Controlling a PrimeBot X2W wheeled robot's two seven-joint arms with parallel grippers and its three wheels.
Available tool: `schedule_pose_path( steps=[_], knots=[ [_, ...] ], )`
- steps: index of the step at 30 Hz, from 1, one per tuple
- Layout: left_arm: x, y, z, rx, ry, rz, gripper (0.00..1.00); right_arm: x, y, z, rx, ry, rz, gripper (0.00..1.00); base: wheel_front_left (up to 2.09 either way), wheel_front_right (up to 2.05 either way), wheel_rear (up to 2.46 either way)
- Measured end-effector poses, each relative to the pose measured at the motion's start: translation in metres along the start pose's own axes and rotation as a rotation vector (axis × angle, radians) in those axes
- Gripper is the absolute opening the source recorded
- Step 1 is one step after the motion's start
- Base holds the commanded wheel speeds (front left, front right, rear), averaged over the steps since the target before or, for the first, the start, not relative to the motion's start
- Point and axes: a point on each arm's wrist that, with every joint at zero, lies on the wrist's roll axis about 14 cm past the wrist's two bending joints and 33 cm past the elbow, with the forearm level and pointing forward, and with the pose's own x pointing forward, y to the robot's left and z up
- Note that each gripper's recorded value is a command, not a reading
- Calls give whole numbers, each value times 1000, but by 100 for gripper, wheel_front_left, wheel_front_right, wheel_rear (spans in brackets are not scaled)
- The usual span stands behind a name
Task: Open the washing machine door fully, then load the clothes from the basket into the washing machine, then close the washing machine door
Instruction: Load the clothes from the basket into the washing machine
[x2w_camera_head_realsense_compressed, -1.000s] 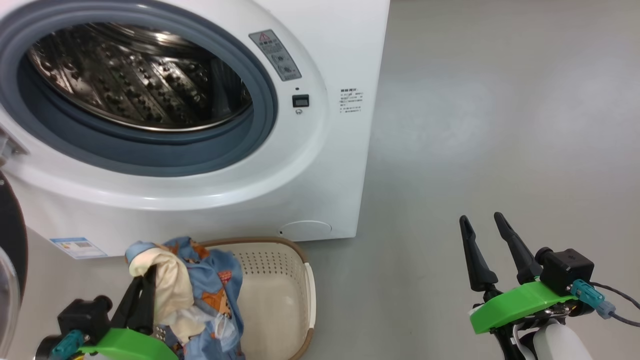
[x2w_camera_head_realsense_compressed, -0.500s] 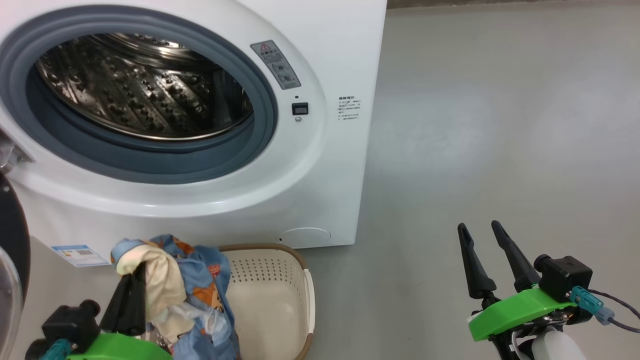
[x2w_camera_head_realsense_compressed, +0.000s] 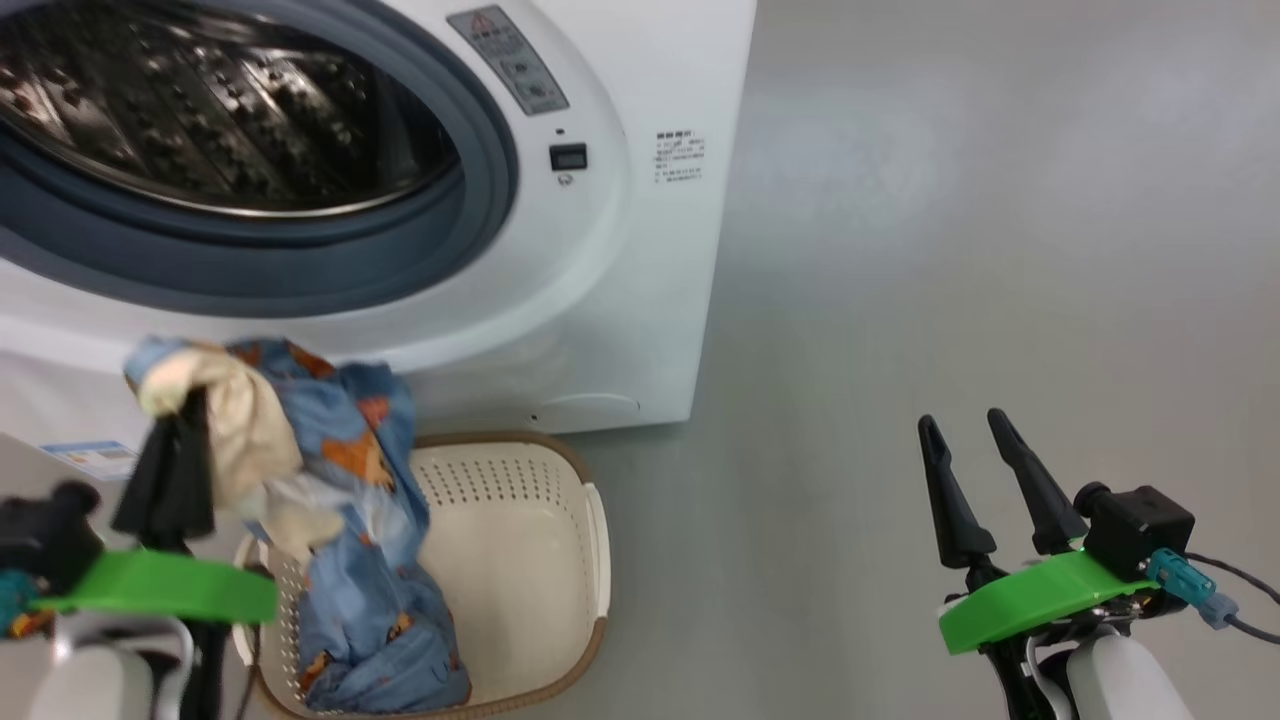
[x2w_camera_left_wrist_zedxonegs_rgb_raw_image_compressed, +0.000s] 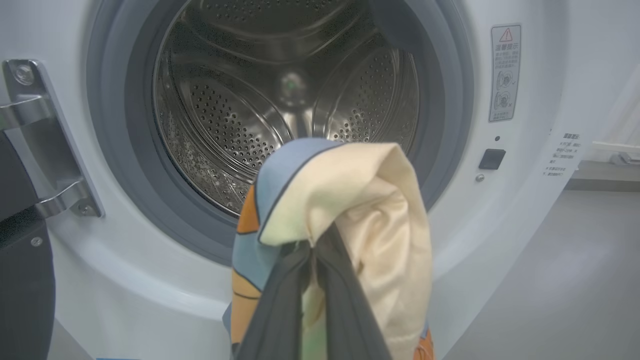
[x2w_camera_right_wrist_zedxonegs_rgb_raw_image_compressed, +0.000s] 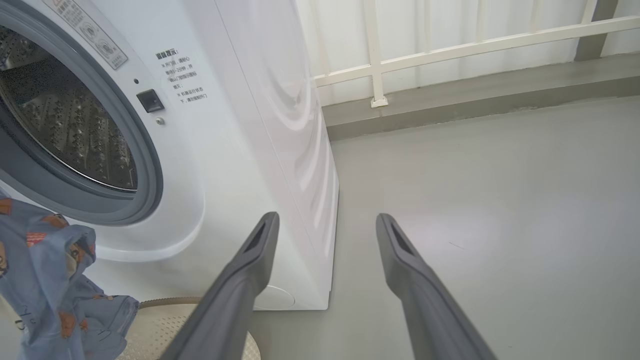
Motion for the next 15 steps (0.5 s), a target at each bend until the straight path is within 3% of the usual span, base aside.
schedule_pose_path(
  steps=[15],
  knots=[
    [126,17,32,38,-152,-79,0,34,-23,-37,-36,68,-39,100,0,0,0]
  ],
)
